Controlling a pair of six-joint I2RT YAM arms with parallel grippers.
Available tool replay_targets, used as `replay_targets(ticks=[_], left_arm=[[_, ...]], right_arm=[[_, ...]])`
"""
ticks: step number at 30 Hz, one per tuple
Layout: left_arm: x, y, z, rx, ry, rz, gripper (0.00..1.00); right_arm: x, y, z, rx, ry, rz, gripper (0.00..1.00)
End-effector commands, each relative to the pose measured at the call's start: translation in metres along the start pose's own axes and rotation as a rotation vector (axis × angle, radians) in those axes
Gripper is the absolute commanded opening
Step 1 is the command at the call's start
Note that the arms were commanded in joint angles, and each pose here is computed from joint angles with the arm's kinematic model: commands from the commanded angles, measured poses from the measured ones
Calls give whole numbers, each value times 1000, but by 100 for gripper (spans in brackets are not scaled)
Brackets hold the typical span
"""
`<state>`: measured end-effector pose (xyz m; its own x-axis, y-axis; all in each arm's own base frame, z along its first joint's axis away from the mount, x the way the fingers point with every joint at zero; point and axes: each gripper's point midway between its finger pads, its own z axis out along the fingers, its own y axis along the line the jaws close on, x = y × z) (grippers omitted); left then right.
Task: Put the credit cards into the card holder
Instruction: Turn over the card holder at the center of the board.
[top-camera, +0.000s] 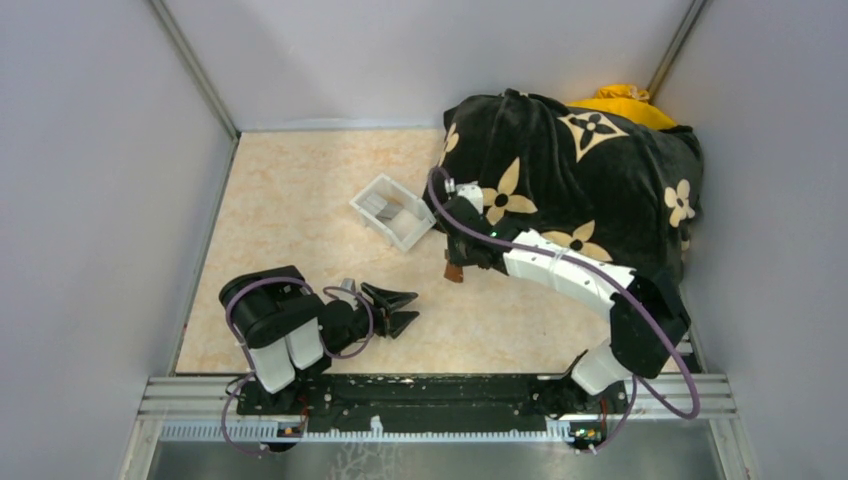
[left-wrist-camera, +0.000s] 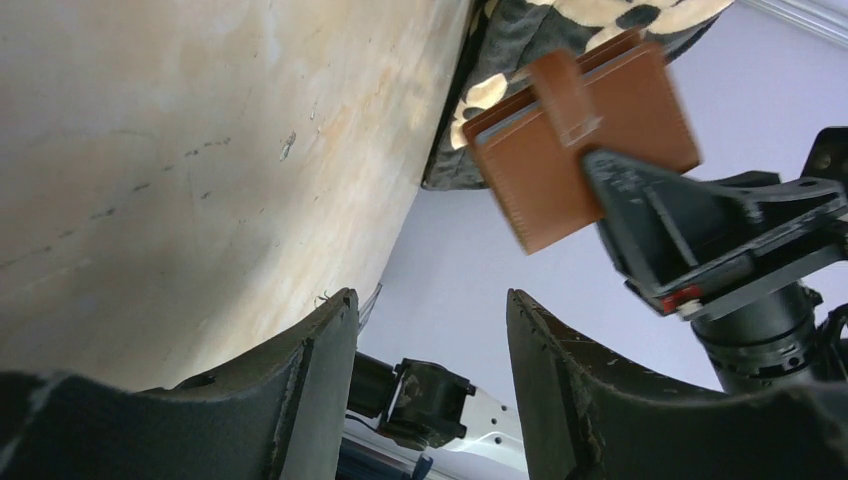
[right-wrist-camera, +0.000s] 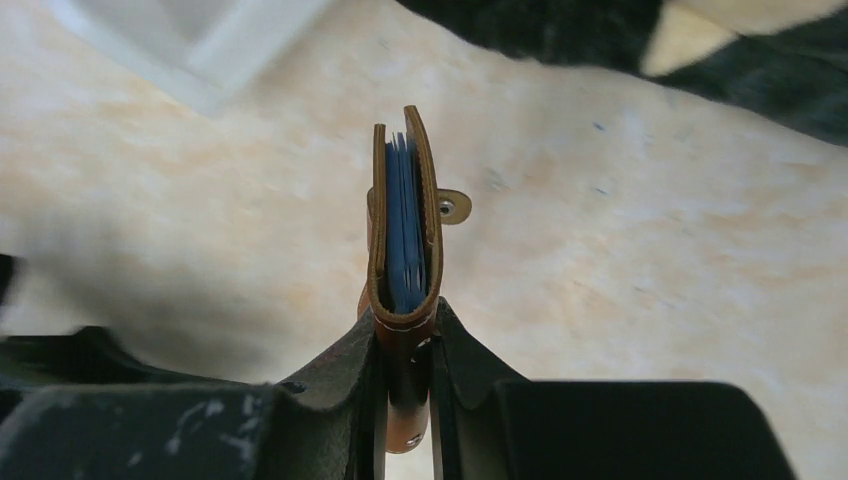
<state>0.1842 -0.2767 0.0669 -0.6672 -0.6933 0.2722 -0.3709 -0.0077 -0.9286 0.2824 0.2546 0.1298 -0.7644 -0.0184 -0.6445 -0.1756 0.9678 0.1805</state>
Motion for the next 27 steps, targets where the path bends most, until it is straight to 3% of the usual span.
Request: replay_targets(ticks=[1, 7, 16, 23, 27], left_arm=[[-3, -2, -51, 48, 5, 53, 62], [-14, 11, -54, 3, -32, 110, 61], [-16, 23, -55, -43, -34, 127, 61], [-19, 30, -55, -76, -47, 112, 61], [-24, 38, -56, -107, -66, 112, 61]], right_arm=[[15, -50, -18, 354, 29, -293, 0], [26, -46, -18, 557, 35, -494, 0], [51, -1, 7, 571, 88, -619, 5], [62, 34, 21, 490, 107, -598, 38], [62, 53, 21, 406, 101, -545, 49]])
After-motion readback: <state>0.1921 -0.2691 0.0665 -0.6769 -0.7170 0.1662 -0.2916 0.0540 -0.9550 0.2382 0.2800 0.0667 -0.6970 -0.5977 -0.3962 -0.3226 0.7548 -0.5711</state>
